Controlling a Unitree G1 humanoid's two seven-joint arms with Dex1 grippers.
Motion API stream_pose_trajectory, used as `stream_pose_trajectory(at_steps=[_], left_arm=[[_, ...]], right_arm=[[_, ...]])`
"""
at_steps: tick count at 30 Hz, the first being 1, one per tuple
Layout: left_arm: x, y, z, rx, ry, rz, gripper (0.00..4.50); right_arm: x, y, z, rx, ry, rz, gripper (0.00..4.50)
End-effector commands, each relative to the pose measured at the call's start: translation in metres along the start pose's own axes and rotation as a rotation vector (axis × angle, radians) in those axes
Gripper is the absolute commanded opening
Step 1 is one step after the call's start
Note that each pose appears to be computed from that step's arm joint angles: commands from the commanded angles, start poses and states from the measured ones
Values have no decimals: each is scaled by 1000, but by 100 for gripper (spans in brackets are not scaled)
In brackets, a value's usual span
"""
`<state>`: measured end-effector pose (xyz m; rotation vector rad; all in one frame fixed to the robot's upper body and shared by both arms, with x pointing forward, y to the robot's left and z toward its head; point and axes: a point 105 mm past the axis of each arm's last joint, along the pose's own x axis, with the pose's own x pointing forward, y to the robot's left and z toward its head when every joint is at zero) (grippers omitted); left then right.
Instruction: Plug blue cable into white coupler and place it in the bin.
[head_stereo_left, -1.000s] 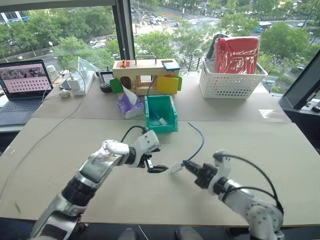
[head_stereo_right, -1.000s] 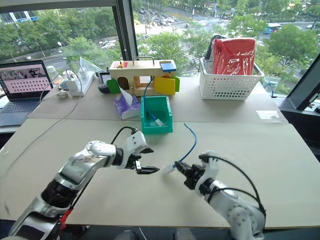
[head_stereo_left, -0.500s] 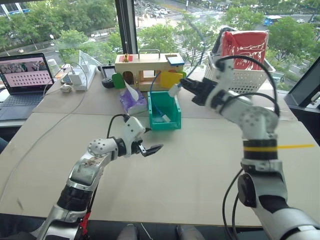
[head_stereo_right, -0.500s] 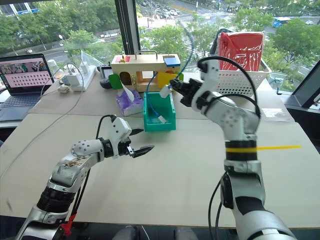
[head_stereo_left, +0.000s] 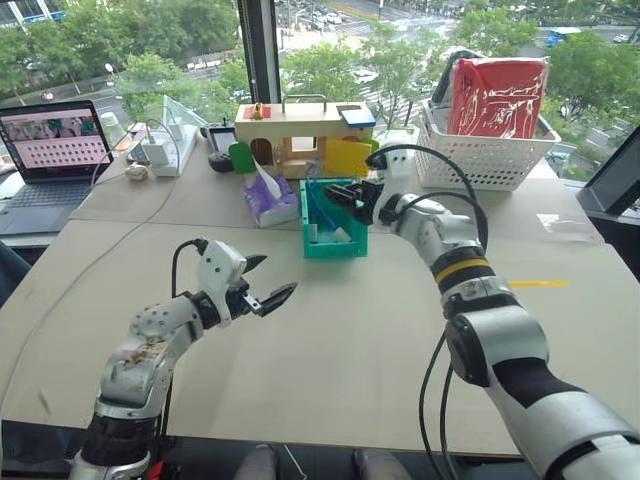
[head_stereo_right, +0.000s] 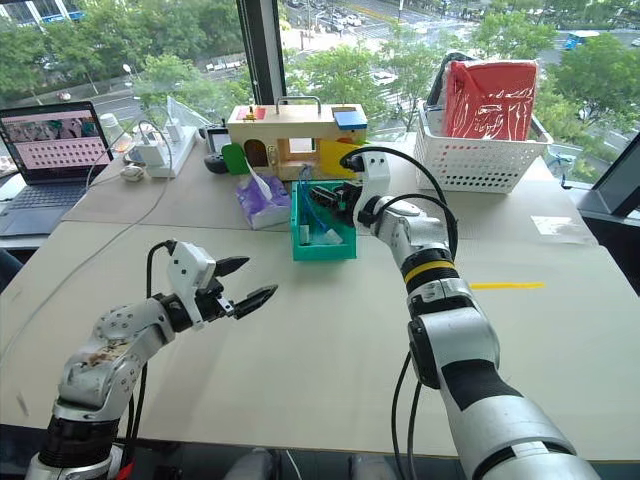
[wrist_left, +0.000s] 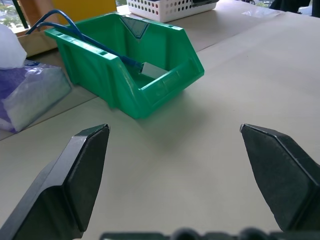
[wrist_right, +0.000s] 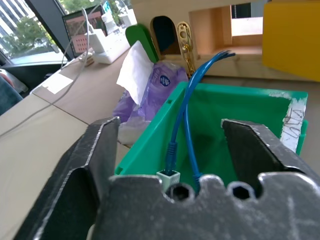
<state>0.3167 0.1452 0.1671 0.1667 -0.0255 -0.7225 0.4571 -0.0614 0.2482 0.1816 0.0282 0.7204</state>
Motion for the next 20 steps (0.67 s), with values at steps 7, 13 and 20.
stream_pose_trajectory(at_steps=[7,13,20], left_arm=[[-16,35,19,44,-70,62,450],[-20,56,1,18,-29,85,450],[-6,54,-29,-32,-6,66,450]], right_arm=[[-104,-5,56,-238,-167,56,448],[-176,-30,-47,-407,242,-106,448],[-198,-28,-87,-386,166,-231,448]])
